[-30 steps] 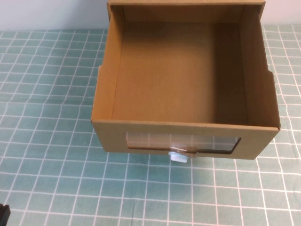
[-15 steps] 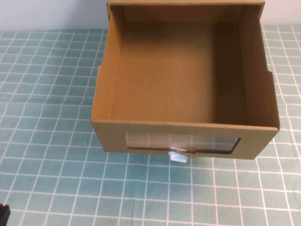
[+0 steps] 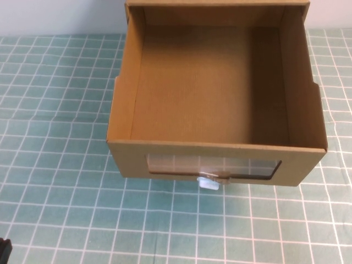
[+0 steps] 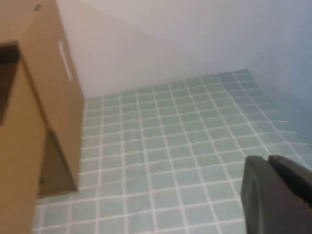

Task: Open the shoe box
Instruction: 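Pull the top drawer of the cardboard box fully open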

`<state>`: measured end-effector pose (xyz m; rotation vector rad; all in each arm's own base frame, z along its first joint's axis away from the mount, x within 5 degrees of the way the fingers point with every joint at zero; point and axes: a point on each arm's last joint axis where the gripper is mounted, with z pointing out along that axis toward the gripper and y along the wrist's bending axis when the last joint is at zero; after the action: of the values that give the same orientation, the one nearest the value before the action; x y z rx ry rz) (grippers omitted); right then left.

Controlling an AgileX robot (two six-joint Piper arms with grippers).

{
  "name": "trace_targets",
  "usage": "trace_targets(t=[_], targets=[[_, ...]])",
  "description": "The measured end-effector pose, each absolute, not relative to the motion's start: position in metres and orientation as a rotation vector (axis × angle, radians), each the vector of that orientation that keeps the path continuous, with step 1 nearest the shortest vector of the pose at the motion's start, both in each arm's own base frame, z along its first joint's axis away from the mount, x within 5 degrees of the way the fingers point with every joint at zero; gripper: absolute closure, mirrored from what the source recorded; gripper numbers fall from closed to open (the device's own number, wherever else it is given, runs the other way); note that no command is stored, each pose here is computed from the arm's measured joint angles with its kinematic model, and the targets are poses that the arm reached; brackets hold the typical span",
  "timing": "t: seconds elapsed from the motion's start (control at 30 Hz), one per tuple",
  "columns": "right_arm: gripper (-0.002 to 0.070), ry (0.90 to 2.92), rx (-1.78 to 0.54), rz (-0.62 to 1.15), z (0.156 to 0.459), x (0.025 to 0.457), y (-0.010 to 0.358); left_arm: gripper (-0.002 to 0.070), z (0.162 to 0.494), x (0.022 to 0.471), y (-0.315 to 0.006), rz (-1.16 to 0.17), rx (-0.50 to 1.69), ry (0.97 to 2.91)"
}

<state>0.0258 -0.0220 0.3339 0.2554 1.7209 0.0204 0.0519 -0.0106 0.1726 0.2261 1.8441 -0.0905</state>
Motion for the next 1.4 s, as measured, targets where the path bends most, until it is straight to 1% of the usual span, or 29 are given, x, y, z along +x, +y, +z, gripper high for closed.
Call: trace_targets(t=[0.1,0.2,0.33,0.47,0.67,0.87,0.97,1.4], targets=[[0.0689,1.678,0.203,0.081,0.336,0.028,-0.014,0.068,0.173,0.052,-0.011,-0.091,0.226,1.844],[0.0689,1.615,0.071,0.102,0.334,0.035,-0.005,0.068,0.173,0.052,-0.011,-0.091,0.226,1.844],[0.0689,1.585,-0.012,0.116,0.319,0.036,0.001,0.068,0.173,0.052,-0.011,-0.091,0.226,1.844],[0.0689,1.607,-0.022,0.126,0.294,0.036,0.002,0.068,0.173,0.052,-0.011,-0.091,0.226,1.844],[0.0689,1.756,-0.002,0.176,0.242,0.049,0.006,0.068,0.173,0.052,-0.011,-0.091,0.226,1.844],[0.0689,1.839,0.023,0.204,0.195,0.054,0.008,0.068,0.173,0.052,-0.011,-0.091,0.226,1.844],[0.069,1.855,0.036,0.197,0.176,0.053,0.007,0.068,0.173,0.052,-0.011,-0.092,0.225,1.844],[0.0687,1.866,0.016,0.133,0.173,0.053,0.005,0.068,0.173,0.052,-0.011,-0.092,0.225,1.844]])
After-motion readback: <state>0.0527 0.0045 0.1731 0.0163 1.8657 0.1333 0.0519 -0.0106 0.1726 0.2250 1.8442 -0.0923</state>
